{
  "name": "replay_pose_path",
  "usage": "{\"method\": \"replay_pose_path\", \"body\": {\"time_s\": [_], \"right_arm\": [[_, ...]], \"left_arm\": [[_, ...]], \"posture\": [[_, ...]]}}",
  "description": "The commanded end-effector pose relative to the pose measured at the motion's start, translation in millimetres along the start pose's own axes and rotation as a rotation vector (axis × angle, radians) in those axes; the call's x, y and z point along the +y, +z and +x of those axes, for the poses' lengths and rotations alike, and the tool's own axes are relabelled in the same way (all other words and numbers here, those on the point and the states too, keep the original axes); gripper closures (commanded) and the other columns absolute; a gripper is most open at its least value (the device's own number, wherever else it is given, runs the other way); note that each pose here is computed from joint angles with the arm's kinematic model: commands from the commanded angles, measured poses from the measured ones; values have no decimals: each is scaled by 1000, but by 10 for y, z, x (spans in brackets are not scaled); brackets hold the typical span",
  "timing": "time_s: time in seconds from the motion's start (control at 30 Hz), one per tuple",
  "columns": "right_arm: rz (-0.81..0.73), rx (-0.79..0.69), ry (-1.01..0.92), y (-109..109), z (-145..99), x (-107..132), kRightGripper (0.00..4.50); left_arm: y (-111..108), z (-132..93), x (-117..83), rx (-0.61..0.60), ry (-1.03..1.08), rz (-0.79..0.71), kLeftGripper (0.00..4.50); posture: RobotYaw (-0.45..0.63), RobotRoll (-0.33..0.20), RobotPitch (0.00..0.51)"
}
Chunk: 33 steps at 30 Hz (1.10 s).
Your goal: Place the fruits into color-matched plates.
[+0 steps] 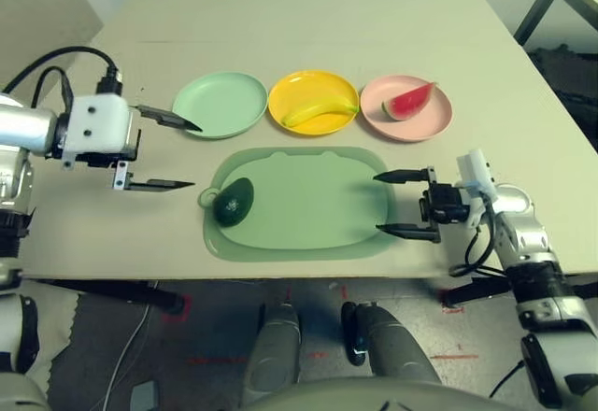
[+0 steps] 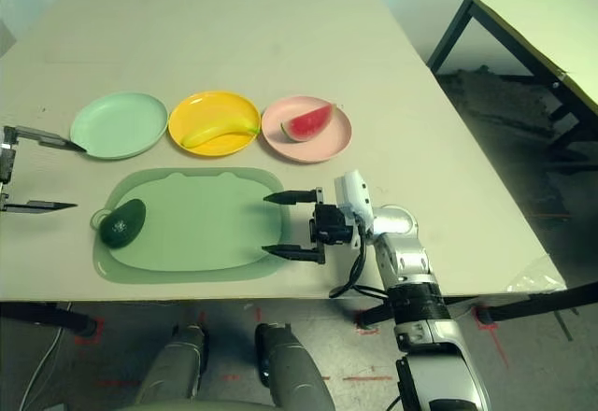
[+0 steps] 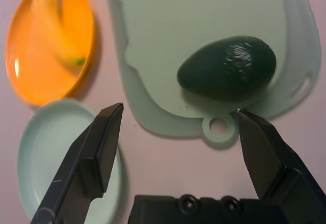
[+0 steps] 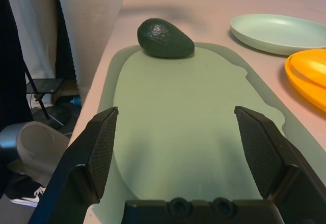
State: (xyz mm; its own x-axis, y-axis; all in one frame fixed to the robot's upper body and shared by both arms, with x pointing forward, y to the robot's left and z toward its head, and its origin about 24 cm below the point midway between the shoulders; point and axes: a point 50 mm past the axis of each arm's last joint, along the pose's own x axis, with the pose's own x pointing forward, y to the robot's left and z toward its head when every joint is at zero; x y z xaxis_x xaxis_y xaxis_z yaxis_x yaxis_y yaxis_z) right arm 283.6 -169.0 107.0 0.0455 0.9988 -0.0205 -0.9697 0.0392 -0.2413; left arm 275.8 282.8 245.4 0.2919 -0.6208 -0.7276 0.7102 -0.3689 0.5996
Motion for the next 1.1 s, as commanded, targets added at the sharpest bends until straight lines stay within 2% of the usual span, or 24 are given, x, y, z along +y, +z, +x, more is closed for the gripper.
{"method": "replay_pose_path", "body": {"time_s": [0.03,0.17,0.53,0.87,1.1], "right_arm": [[4,0,16,-20,54,35,20],[9,-2,4,-42,82,82,20],[15,-5,-34,-11,101,138,20],[-2,-19,-54,61,146,106,20],[-13,1,-47,35,140,136,20]], "left_arm": [[56,66,14,4,-109,139,0],[94,126,89,-15,-155,232,0],[192,272,88,-59,-311,410,0],[195,319,44,-75,-396,441,0],[142,379,-9,-72,-431,465,0]], "posture": [[4,0,158],[-30,0,162],[-77,0,163],[-100,0,168],[-104,0,167]]}}
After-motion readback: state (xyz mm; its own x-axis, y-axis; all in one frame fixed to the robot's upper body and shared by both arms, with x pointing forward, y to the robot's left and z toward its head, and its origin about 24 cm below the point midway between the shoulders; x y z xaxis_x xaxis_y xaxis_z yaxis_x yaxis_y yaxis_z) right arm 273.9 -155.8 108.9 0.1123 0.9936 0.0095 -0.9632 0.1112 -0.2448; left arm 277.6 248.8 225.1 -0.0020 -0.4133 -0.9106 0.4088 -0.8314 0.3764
